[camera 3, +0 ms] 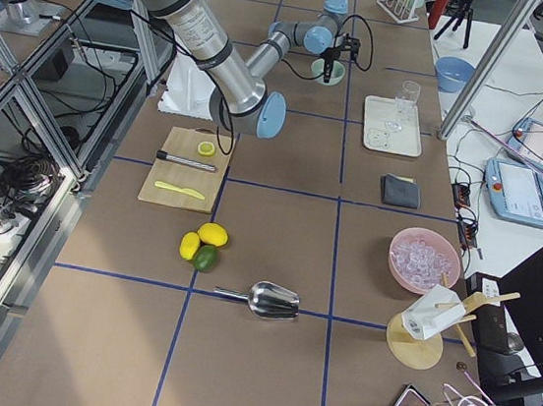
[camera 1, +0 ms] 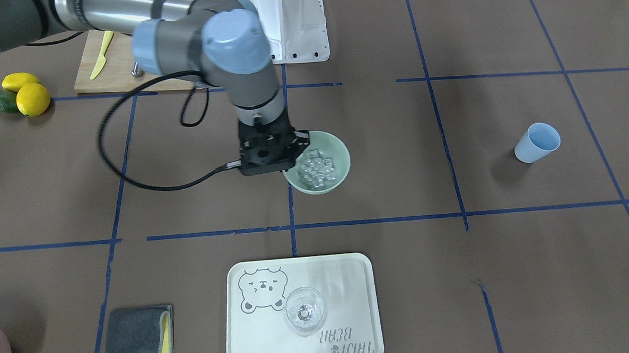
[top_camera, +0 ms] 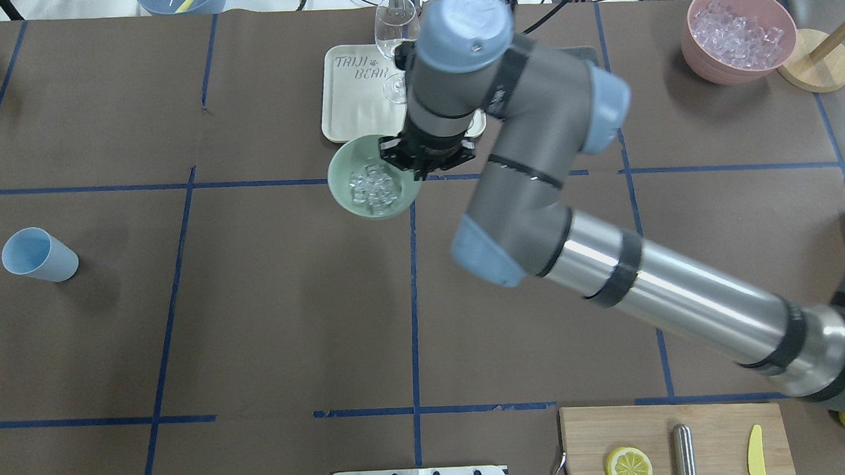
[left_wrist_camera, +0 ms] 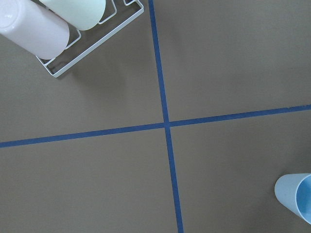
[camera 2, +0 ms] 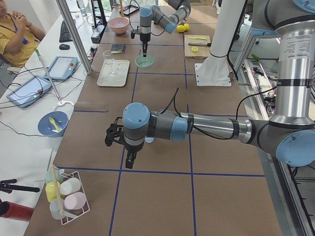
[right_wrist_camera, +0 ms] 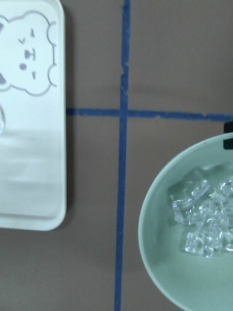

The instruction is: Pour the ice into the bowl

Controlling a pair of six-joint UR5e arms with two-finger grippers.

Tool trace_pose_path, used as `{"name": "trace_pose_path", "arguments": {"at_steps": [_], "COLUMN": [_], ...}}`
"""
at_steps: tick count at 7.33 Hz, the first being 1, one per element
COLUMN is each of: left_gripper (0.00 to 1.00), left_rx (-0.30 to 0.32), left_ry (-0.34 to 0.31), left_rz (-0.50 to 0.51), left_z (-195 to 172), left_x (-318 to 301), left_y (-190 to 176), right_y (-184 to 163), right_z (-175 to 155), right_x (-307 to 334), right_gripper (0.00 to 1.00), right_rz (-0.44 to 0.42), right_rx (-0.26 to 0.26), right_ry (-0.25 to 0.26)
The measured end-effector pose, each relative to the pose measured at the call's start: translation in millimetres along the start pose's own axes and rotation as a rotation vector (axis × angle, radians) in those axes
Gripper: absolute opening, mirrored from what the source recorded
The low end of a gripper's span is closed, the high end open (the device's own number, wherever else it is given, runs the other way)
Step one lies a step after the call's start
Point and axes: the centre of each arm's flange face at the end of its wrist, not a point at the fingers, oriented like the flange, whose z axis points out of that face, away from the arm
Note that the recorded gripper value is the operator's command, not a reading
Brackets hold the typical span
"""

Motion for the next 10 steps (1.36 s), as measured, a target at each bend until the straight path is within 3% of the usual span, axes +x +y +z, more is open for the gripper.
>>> {"name": "trace_pose_path", "arguments": {"at_steps": [2,5,7,10], "left_gripper": [1.0,1.0,1.0,1.0], "left_rx": [0.002,-0.064,-0.096,-0.089], "left_ry": [0.0,0.009,0.016,0.025], "left_rz": [0.008,0.039,0.048,0.064], "left_z": [1,32,43,40], "left_x": [1,16,19,25], "left_y": [0,9,25,28], "right_y": [-34,-52,-34,30], "right_z": [-68,-111,-116,-84], "right_x": [149,330,421,515], "right_gripper": [0.0,0.0,0.0,0.0], "right_rz": [-0.105,-0.249,-0.254,-0.179], "right_rx": [-0.017,-0.007,-0.033,-0.084], "right_ry": [-0.041,-0.001,0.01,0.03]}}
